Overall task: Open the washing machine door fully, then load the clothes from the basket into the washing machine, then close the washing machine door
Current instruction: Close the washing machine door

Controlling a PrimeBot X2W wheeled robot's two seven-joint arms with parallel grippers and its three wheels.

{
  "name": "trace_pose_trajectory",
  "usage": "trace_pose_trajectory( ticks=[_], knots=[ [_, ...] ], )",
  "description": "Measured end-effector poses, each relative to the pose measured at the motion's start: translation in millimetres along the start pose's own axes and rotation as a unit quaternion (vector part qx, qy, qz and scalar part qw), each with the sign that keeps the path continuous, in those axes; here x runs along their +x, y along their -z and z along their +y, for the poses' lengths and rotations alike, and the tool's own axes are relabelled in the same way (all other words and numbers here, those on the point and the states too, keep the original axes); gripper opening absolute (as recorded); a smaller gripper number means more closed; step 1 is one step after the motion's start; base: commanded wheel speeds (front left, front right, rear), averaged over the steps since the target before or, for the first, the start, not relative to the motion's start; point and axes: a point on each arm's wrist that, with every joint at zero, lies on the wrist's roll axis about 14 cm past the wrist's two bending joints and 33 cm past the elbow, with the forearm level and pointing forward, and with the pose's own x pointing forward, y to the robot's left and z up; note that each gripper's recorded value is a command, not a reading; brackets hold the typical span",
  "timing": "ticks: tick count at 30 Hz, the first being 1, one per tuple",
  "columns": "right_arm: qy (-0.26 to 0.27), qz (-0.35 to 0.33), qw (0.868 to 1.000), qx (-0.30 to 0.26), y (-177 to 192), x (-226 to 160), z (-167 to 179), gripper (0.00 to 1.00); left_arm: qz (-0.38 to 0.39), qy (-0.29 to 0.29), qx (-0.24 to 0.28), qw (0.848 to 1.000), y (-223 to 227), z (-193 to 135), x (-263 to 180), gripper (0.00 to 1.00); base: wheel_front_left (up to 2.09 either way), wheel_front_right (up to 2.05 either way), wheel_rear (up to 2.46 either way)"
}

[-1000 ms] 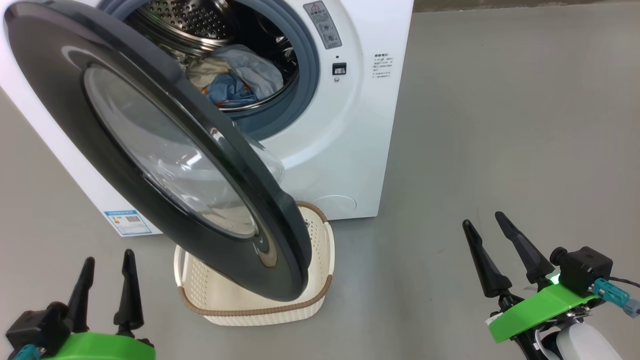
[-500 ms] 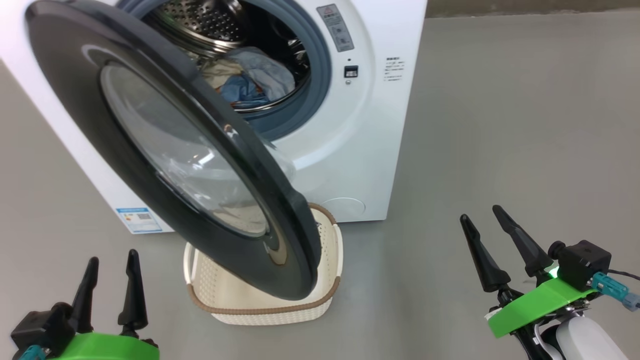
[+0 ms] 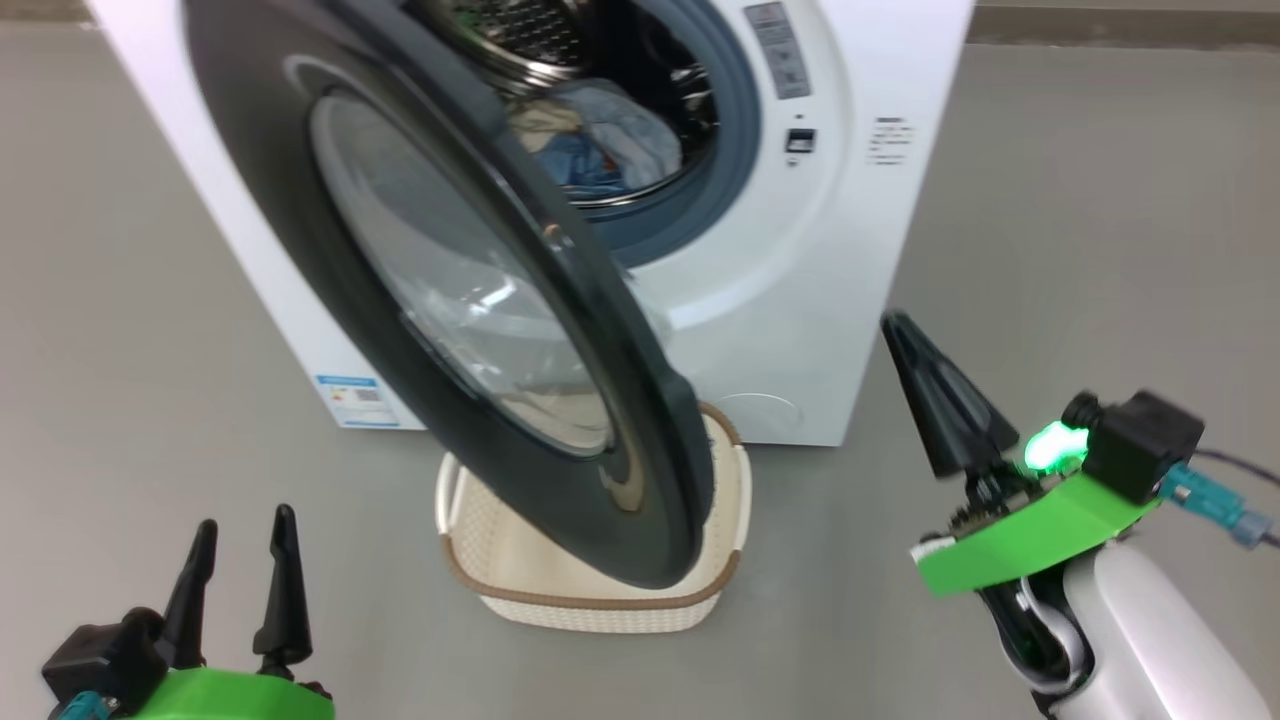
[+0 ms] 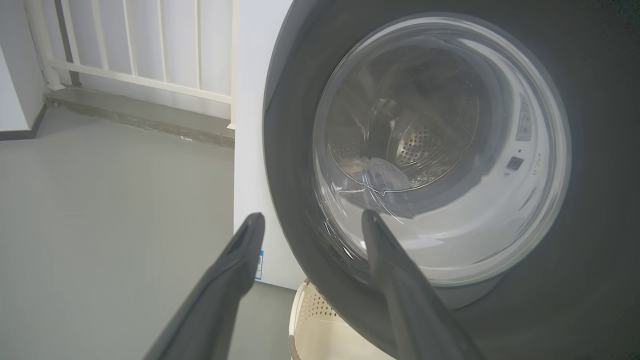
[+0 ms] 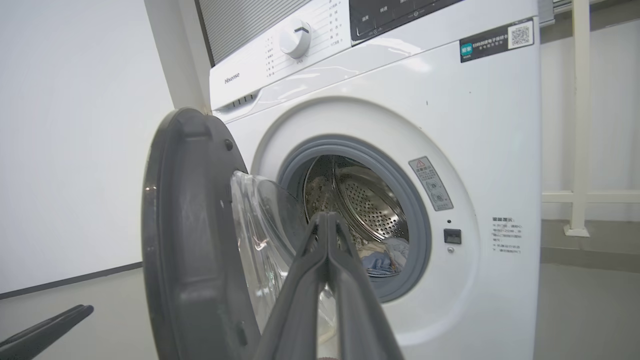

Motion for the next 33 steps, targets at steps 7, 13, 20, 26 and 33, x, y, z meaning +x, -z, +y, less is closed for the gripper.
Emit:
trace_pose_trajectory(
  ticks=[7, 13, 20, 26, 33],
  knots=[
    [-0.107, -0.074, 0.991, 0.031, -44, 29, 68, 0.0, -0.004, -0.024, -0.001, 1.0, -4, 14, -14, 1.0, 0.0, 0.0, 0.0],
    [-0.208, -0.078, 0.974, 0.053, -46, 24, 136, 0.0, -0.009, -0.04, 0.004, 0.999, -8, 24, -25, 1.0, 0.0, 0.0, 0.0],
    [-0.275, 0.004, 0.961, 0.04, 3, 8, 171, 0.0, -0.018, -0.062, 0.002, 0.998, -15, 36, -37, 1.0, 0.0, 0.0, 0.0],
    [-0.276, 0.075, 0.958, 0.008, 49, 2, 162, 0.0, -0.021, -0.074, 0.003, 0.997, -17, 42, -42, 1.0, 0.0, 0.0, 0.0],
    [-0.25, 0.146, 0.957, 0.0, 98, 0, 138, 0.0, -0.013, -0.089, 0.005, 0.996, -12, 50, -46, 1.0, 0.0, 0.0, 0.0]
  ],
)
